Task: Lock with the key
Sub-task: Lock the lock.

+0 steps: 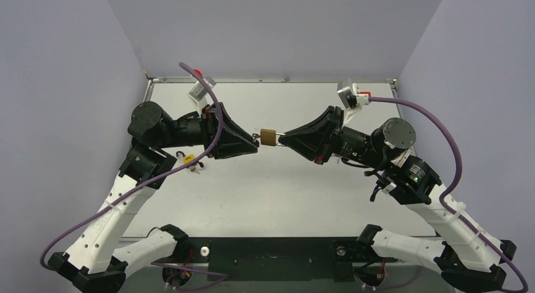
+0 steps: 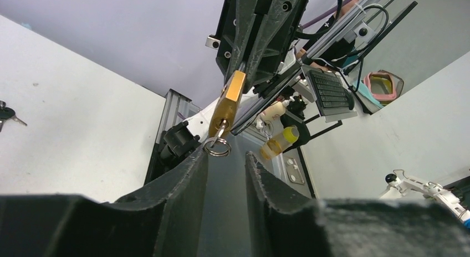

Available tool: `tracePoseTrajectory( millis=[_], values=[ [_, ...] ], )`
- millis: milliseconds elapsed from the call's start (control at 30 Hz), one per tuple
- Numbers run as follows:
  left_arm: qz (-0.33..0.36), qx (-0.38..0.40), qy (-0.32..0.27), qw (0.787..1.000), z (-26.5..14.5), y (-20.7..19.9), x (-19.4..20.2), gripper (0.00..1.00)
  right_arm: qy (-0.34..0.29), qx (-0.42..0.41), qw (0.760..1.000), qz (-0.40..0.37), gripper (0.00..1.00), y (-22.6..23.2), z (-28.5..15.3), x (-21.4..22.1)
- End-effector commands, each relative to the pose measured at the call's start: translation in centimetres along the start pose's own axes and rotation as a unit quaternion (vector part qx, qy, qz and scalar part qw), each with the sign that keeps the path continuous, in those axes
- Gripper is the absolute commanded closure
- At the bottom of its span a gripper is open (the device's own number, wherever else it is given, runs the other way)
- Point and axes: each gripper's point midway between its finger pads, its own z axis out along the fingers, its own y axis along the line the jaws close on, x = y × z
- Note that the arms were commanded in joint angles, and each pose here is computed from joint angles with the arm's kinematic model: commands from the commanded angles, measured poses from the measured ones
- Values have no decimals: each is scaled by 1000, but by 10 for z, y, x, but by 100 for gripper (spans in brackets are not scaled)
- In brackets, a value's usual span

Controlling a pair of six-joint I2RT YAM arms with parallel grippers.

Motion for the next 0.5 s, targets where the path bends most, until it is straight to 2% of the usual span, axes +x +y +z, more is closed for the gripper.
tracePoseTrajectory(
  millis=[0,167,267,467],
  values=[
    [68,21,-19,997,-6,-29,-14,68,-39,-21,999,-8,100,13,0,-24],
    [100,-16,-13,995,-7,-13,-14,59,-40,-30,999,-4,100,18,-1,-27],
    [111,-38,-12,993,-7,-3,-14,57,-42,-32,999,-4,100,21,-3,-30],
    [153,-29,-21,988,-3,-4,-24,52,-42,-41,998,-1,100,25,-2,-31]
  ],
)
